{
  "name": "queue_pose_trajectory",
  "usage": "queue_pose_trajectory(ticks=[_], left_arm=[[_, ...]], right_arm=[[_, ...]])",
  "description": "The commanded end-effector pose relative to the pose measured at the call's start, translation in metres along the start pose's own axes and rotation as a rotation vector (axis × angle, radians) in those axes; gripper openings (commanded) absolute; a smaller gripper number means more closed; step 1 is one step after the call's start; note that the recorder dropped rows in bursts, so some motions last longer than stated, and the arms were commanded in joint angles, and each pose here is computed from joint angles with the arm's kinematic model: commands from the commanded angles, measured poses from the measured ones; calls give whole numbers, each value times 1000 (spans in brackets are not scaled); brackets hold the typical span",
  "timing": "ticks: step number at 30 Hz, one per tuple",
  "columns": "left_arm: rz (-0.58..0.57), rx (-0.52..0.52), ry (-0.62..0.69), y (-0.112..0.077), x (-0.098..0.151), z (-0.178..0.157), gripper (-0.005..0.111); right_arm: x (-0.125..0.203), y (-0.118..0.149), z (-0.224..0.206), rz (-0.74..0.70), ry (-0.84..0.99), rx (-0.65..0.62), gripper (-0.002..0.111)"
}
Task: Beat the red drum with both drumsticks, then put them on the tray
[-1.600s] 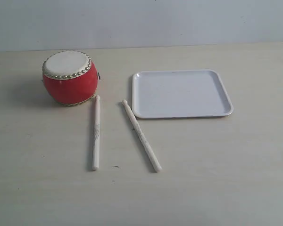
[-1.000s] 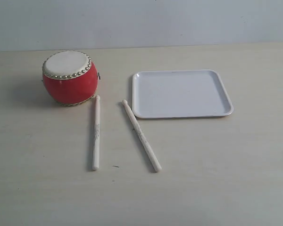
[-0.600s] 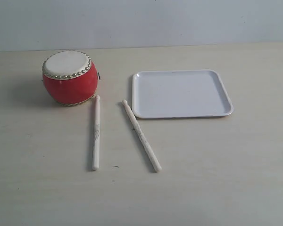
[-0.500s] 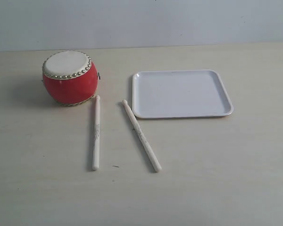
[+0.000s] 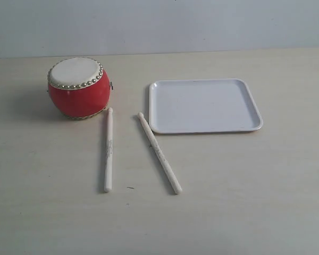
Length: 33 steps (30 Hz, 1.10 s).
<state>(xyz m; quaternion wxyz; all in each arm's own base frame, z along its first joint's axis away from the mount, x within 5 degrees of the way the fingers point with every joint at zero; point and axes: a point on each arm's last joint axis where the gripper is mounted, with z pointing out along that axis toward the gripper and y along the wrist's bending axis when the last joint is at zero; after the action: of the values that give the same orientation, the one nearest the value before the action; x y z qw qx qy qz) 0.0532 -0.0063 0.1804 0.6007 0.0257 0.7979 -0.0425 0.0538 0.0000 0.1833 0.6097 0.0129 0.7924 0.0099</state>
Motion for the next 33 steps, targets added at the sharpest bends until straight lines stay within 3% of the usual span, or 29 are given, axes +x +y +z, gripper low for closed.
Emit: queue_pose_trajectory(ticks=[1, 11, 19, 29, 33], left_arm=[[2, -4, -13, 0, -1, -1, 0], [-2, 2, -61, 0, -5, -1, 0], [-469, 139, -142, -9, -15, -2, 0], [-598, 169, -167, -10, -18, -3, 0], [-707, 200, -166, -12, -20, -3, 0]], right_arm=[[0, 0, 0, -2, -11, 4, 0], [0, 0, 0, -2, -11, 4, 0], [0, 0, 0, -2, -11, 4, 0], [0, 0, 0, -2, -11, 4, 0], [0, 0, 0, -2, -11, 4, 0]])
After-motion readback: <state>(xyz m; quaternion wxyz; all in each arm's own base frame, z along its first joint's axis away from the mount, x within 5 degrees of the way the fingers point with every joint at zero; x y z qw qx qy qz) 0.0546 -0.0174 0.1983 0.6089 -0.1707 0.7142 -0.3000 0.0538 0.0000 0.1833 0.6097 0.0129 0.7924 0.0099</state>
